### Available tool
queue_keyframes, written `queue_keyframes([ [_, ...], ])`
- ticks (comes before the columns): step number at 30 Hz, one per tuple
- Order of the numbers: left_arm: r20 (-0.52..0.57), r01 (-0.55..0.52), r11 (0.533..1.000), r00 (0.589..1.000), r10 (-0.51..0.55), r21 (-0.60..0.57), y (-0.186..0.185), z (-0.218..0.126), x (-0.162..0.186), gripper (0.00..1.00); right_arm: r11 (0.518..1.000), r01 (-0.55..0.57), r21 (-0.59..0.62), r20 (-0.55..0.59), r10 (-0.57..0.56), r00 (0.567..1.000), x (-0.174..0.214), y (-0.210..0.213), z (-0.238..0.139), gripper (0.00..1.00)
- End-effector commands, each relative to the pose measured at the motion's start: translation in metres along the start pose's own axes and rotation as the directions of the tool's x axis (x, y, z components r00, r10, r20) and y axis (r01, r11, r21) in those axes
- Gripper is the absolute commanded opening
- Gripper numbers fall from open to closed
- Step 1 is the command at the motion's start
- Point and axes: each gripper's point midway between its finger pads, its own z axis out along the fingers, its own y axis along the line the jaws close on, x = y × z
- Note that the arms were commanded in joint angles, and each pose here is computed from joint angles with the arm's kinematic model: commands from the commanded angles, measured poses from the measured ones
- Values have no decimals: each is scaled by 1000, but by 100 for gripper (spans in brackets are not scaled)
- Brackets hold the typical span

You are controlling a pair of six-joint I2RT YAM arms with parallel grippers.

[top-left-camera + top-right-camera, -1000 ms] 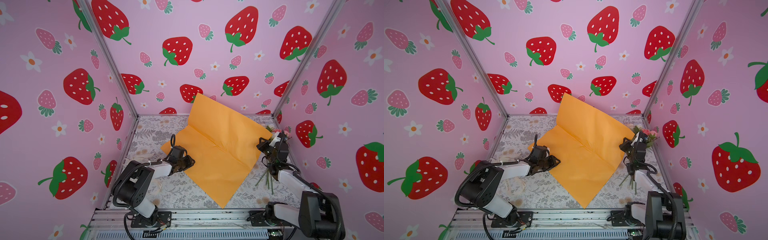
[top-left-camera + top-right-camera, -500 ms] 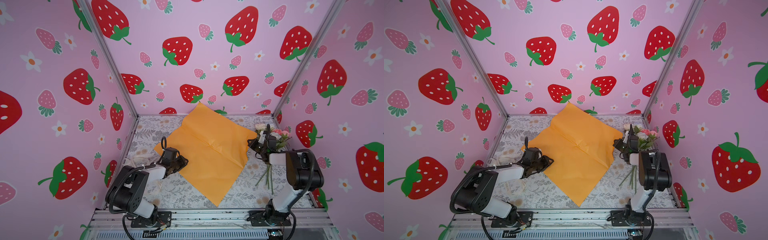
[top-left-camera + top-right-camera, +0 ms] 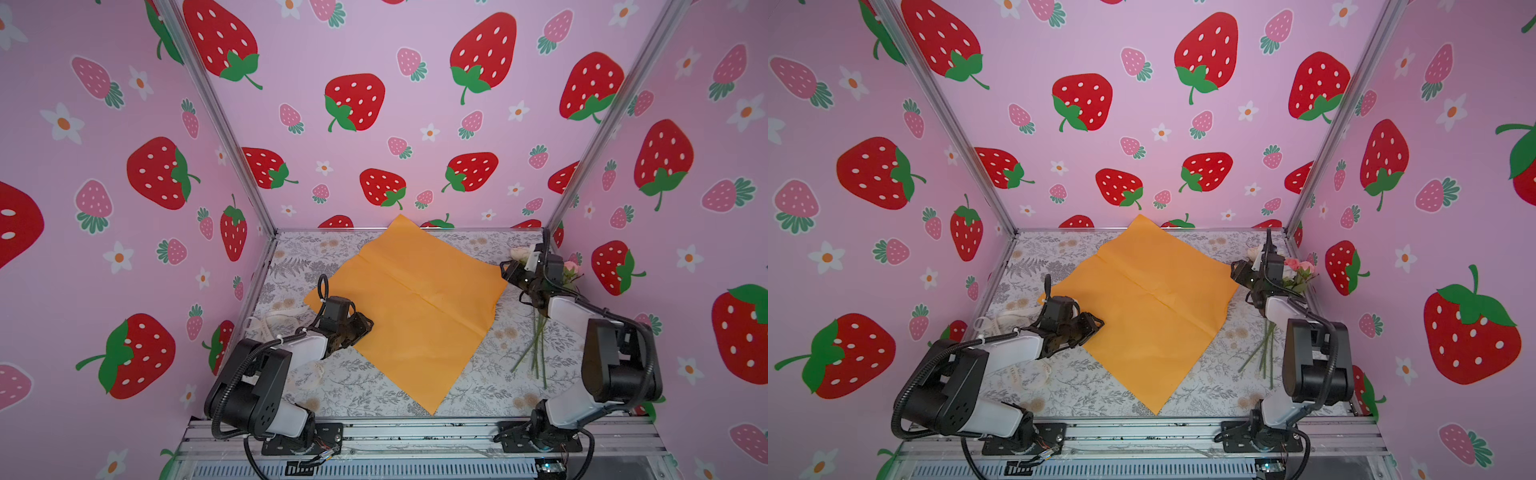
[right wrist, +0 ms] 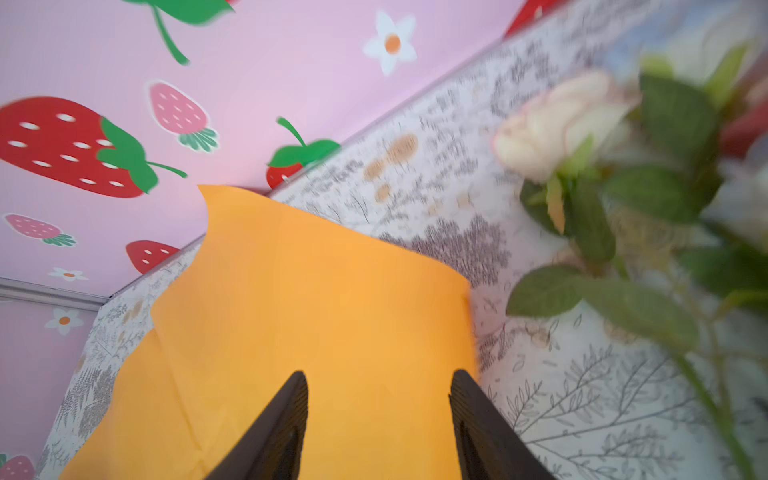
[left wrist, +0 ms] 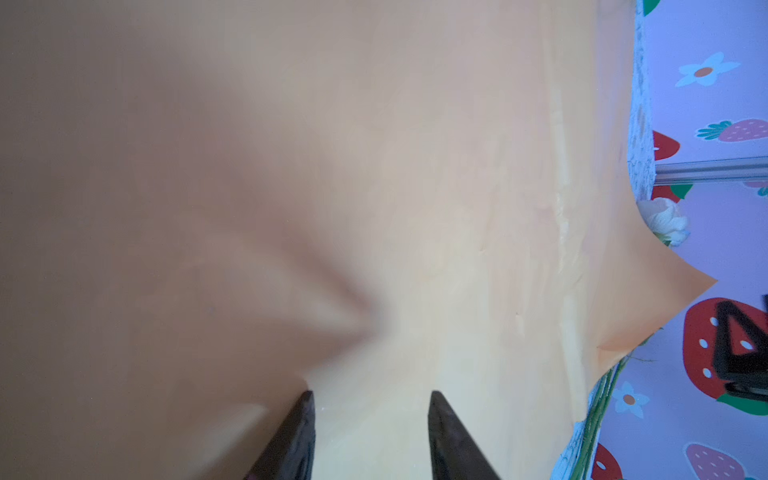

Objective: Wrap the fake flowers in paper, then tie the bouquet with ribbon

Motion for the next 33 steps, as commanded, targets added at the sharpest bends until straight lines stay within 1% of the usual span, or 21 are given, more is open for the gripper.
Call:
queue_keyframes([
  [1, -38, -30, 1000, 999, 30, 3, -9, -7, 6, 49, 997, 74, -22, -40, -75, 996, 5, 11, -22, 62],
  [2, -44, -44, 999, 998, 44, 8, -14, -8, 6, 50, 993, 77, -93, -73, -84, 994, 18, 24, -24, 61],
  [3, -44, -59, 998, 997, 60, 23, -21, -9, 4, 50, 988, 63, -138, -120, -79, 990, 32, 34, -25, 59],
  [6, -58, -89, 994, 994, 93, 65, -39, -9, 5, 52, 975, 45, -218, -272, -105, 957, 86, 57, -23, 52],
  [8, -67, -111, 990, 991, 117, 85, -50, -9, 6, 53, 965, 34, -258, -344, -125, 931, 118, 70, -23, 41],
  [9, -69, -121, 988, 989, 128, 92, -54, -10, 7, 53, 963, 34, -267, -365, -133, 922, 129, 73, -22, 38],
  [11, -76, -136, 986, 987, 144, 99, -59, -10, 9, 53, 964, 39, -262, -418, -150, 896, 155, 76, -20, 29],
  [13, -81, -144, 984, 985, 152, 103, -62, -9, 11, 53, 967, 51, -248, -462, -164, 871, 174, 72, -19, 28],
  [16, -92, -144, 985, 984, 153, 97, -59, -8, 15, 53, 976, 72, -206, -502, -169, 848, 193, 59, -17, 26],
  [21, -94, -148, 985, 983, 157, 93, -58, -10, 18, 53, 970, 216, -112, -579, -240, 779, 215, 19, -12, 25],
  [23, -92, -154, 984, 982, 162, 90, -58, -12, 17, 53, 968, 234, -91, -599, -241, 763, 219, 10, -9, 24],
  [26, -85, -178, 980, 979, 185, 84, -61, -15, 15, 48, 969, 230, -87, -606, -235, 760, 217, 6, -6, 24],
  [28, -65, -201, 977, 976, 206, 75, -61, -18, 13, 48, 975, 195, -105, -595, -219, 773, 206, 16, -6, 24],
  [30, -42, -228, 972, 972, 231, 60, -62, -24, 10, 48, 975, 173, -140, -546, -222, 808, 179, 35, -8, 26],
  [31, -27, -244, 968, 969, 246, 58, -64, -27, 8, 49, 975, 178, -130, -506, -220, 834, 161, 38, -9, 28],
  [33, 4, -271, 961, 963, 271, 63, -69, -34, 5, 51, 983, 177, -40, -427, -177, 887, 124, 25, -12, 31],
])
